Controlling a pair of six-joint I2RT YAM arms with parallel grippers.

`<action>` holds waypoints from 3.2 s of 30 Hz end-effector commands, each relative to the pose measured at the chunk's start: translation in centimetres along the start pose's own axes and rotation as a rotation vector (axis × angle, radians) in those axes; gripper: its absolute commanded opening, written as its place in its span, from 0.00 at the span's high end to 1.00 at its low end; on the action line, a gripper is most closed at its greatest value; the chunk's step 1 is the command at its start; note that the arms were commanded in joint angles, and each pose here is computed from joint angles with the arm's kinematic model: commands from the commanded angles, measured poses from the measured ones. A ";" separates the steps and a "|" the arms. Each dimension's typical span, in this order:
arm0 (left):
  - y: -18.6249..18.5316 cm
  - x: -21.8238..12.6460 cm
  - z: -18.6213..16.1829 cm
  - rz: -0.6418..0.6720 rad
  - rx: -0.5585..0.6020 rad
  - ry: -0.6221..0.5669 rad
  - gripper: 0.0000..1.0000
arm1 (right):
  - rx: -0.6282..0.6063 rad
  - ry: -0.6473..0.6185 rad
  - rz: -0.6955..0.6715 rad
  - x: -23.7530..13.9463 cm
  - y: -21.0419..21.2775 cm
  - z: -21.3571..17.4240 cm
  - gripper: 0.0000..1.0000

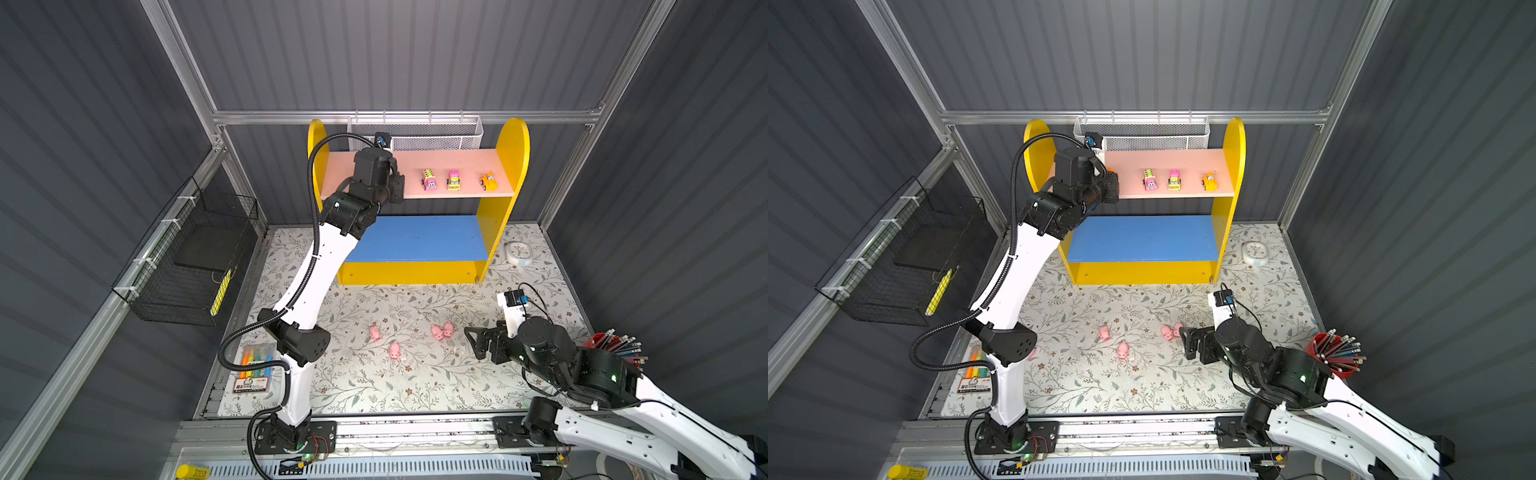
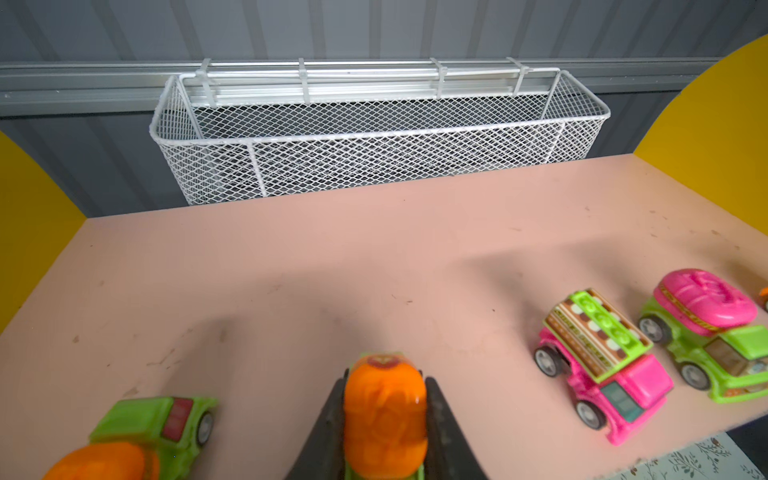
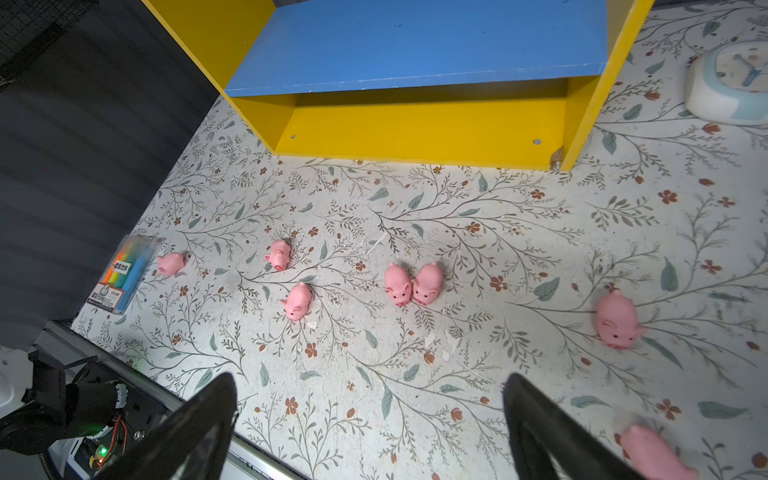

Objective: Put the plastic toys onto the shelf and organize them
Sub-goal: 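Lower the car onto the pink shelf beside the other cars, open left gripper, then withdraw the left gripper from the shelf down toward the pink pigs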

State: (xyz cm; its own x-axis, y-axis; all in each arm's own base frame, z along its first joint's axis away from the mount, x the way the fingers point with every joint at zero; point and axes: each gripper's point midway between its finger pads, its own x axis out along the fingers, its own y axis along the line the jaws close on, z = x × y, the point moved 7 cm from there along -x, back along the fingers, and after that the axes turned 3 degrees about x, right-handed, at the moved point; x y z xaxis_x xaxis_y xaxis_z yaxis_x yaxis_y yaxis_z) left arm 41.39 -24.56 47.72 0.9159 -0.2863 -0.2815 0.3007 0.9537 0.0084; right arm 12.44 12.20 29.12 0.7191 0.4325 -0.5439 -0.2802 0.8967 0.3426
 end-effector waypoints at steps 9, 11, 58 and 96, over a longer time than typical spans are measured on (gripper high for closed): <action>0.1 0.9 -0.5 -0.010 -0.010 0.008 0.69 | -0.003 -0.007 -0.031 -0.1 -0.7 -0.2 0.01; 0.0 0.9 -0.5 -0.012 -0.010 0.009 0.69 | -0.002 -0.008 -0.031 -0.1 -0.6 -0.2 0.01; -0.7 -4.6 3.9 -0.206 -0.018 -0.151 0.36 | -0.013 -0.009 -0.055 -0.2 -0.9 0.2 0.01; 1.6 -19.2 -18.5 -0.128 -0.160 0.208 0.23 | 0.010 0.055 -0.055 2.4 -0.7 -1.9 0.01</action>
State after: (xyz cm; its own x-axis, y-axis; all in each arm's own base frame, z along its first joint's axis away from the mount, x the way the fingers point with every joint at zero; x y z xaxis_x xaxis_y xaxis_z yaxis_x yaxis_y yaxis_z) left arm 19.91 -16.16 37.85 0.8117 -0.4107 -0.4152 0.3869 0.9107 -0.1446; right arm 13.00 12.33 26.56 0.7034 0.3771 -0.6025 -0.2417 0.9241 0.2961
